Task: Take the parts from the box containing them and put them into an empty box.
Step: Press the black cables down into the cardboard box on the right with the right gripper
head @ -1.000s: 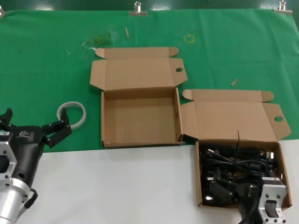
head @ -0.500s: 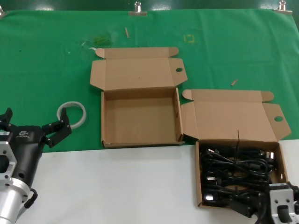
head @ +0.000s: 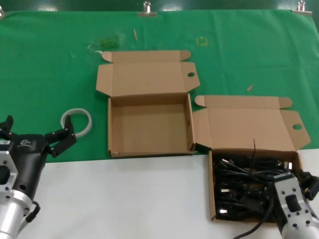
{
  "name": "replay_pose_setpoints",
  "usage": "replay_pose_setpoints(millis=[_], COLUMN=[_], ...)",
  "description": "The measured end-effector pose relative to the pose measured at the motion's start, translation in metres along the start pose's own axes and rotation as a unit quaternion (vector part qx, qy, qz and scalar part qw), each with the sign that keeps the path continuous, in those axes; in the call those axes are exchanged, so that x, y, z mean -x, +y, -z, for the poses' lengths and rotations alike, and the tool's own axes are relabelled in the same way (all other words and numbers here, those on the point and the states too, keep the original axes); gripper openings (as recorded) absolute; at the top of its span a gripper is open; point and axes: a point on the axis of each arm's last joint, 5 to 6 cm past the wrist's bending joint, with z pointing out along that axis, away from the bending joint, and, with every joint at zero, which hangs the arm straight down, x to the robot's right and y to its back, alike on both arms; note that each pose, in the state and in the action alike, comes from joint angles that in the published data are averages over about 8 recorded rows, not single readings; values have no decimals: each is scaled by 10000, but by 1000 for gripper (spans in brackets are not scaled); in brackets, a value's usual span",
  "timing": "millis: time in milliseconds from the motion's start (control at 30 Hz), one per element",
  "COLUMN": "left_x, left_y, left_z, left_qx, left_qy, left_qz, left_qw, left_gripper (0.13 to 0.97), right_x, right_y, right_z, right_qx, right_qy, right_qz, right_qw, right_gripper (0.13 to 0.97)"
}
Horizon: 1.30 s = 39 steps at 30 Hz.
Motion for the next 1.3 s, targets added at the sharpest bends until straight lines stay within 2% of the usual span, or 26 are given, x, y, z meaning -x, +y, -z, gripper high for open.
replay_pose_setpoints(millis=[367,733,1033,1300], left_x=[0,0,0,0], left_y=[0,0,0,0], left_z=[0,0,0,0], left_qx=[0,0,0,0], left_qy=[0,0,0,0], left_qz=[0,0,0,0], left_qw=[10000,10000,10000,10000], left_gripper=[965,965,965,965], right_x=[-16,56,115,144], right_y=[-17,-14,-51,-61], right_z=[-314,-461,-490,-482], right_qx=[-133,-192,-250,-254], right_qy=[-10,-139,-229,-270], right_qz=[268,316,289,233], right_qw=[9996,9992,9990,9990], right_gripper=[966,966,936,840])
